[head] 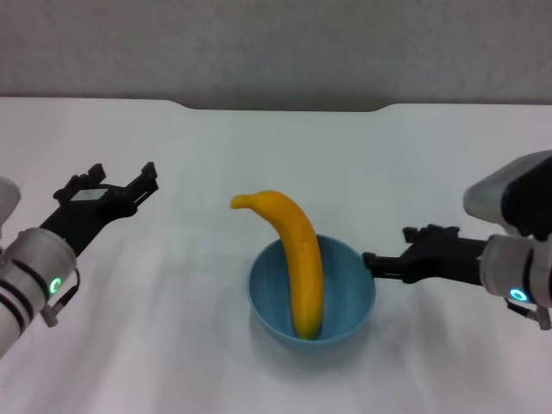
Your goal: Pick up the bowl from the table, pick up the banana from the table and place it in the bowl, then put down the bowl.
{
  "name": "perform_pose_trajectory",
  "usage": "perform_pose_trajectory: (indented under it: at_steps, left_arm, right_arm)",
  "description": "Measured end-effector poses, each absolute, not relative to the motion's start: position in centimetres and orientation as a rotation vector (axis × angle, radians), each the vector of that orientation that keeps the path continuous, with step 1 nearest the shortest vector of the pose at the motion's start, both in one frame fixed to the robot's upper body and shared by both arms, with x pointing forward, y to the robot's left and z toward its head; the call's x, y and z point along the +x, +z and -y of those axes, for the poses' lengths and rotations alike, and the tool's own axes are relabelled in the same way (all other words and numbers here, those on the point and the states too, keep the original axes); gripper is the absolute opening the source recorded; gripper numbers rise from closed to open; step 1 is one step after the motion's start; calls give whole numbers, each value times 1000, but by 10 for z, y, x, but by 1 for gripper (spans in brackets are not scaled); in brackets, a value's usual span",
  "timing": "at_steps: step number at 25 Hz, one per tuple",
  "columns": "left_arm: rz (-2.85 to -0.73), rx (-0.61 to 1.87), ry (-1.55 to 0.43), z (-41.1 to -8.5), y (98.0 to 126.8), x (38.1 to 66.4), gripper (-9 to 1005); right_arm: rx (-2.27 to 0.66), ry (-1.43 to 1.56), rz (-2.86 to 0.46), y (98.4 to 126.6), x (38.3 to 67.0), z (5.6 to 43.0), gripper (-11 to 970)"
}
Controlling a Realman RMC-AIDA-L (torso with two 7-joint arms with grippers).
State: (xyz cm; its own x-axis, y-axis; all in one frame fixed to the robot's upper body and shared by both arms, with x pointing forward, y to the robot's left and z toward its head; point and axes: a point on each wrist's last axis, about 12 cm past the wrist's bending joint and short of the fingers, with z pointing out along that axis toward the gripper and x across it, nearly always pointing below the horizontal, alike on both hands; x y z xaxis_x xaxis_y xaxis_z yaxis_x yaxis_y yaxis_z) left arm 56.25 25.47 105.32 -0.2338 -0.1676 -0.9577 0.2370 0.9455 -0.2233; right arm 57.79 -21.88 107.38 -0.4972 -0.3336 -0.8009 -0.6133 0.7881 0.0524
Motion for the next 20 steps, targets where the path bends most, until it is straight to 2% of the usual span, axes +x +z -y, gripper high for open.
perform_pose_trajectory:
  at_steps: [2, 9, 13, 16, 20]
  left_arm:
    - [-1757, 36, -387, -259, 1050, 562, 877]
    - [-1782, -23, -370, -280, 1040, 567, 876]
    - [-1780, -35, -329, -287, 1037, 567, 876]
    - [-1786, -38, -311, -290, 1035, 565, 874]
    - [-1787, -26, -302, -289, 1034, 564, 868]
  right_arm:
    - [-689, 388, -2100, 1075, 576, 224, 888]
    - [-498, 284, -1974, 1079, 569, 248, 884]
    - [-445, 250, -1932, 1070, 562, 262, 881]
    - [-408, 289, -1890, 1058, 555, 272, 859]
    - [-334, 389, -1742, 1042, 535, 294, 771]
